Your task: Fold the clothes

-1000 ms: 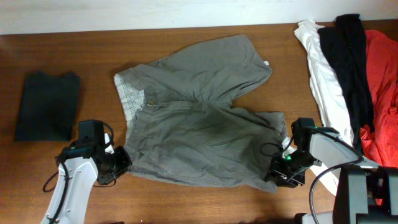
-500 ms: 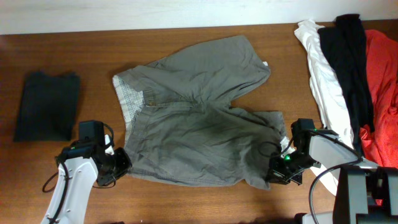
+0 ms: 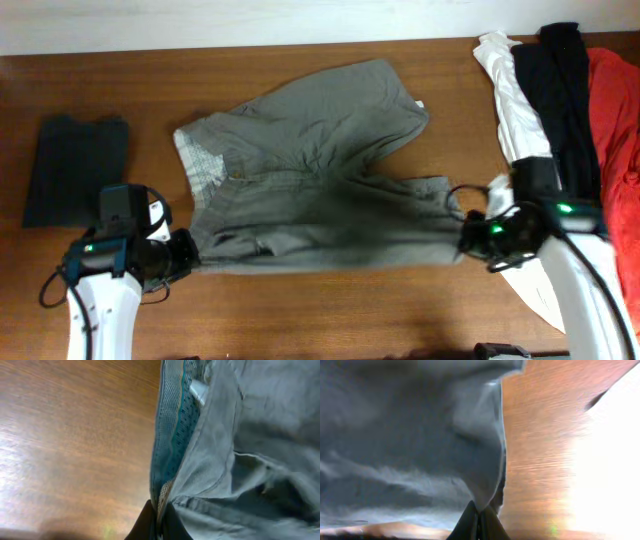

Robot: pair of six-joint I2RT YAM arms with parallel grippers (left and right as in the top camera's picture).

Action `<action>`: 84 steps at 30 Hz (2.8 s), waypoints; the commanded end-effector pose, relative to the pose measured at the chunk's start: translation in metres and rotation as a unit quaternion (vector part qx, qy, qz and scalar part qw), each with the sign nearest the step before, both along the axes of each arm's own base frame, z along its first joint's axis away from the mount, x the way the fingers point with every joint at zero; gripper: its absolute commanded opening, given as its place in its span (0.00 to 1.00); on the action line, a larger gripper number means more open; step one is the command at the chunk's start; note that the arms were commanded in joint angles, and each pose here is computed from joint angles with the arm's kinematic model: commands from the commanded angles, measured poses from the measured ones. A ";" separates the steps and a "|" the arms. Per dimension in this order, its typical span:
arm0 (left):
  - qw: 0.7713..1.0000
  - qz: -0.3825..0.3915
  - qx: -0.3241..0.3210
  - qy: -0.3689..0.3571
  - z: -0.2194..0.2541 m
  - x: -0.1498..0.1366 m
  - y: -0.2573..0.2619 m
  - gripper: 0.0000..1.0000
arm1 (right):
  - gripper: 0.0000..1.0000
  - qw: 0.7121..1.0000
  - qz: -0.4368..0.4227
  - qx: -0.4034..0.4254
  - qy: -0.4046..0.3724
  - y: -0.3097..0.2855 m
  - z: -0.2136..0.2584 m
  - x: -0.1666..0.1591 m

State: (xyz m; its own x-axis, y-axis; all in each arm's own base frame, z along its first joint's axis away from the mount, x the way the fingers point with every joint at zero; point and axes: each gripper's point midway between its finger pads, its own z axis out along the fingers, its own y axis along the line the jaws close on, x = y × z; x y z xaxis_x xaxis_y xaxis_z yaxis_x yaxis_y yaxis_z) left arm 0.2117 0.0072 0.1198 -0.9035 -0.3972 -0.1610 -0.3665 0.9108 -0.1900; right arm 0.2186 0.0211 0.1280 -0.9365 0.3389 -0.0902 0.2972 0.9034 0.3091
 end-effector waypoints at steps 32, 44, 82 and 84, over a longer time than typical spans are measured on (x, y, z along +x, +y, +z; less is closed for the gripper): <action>0.994 0.035 0.088 -0.060 0.029 0.085 0.044 0.00 | 0.05 0.965 0.100 -0.085 -0.228 -0.028 0.070 0.201; 0.990 0.091 0.102 -0.040 -0.048 0.148 0.065 0.00 | 0.05 0.944 0.168 -0.101 -0.265 0.021 -0.006 0.281; 0.988 0.003 0.025 -0.152 0.045 0.175 0.004 0.57 | 0.21 0.913 0.335 0.112 -0.204 0.131 -0.014 0.205; 0.991 -0.019 0.020 -0.129 0.023 0.170 -0.013 0.57 | 0.21 0.904 0.365 0.117 -0.188 0.149 -0.022 0.193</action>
State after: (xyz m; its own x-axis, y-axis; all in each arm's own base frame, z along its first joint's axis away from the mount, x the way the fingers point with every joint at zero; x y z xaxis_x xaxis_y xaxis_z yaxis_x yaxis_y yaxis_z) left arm 0.3908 0.0206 0.1776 -0.7744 -0.4088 -0.4829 -0.3330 0.9123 -0.2383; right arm 0.4273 0.1322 0.0968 -0.8887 -0.1899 -0.4173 -0.3844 0.8047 0.4525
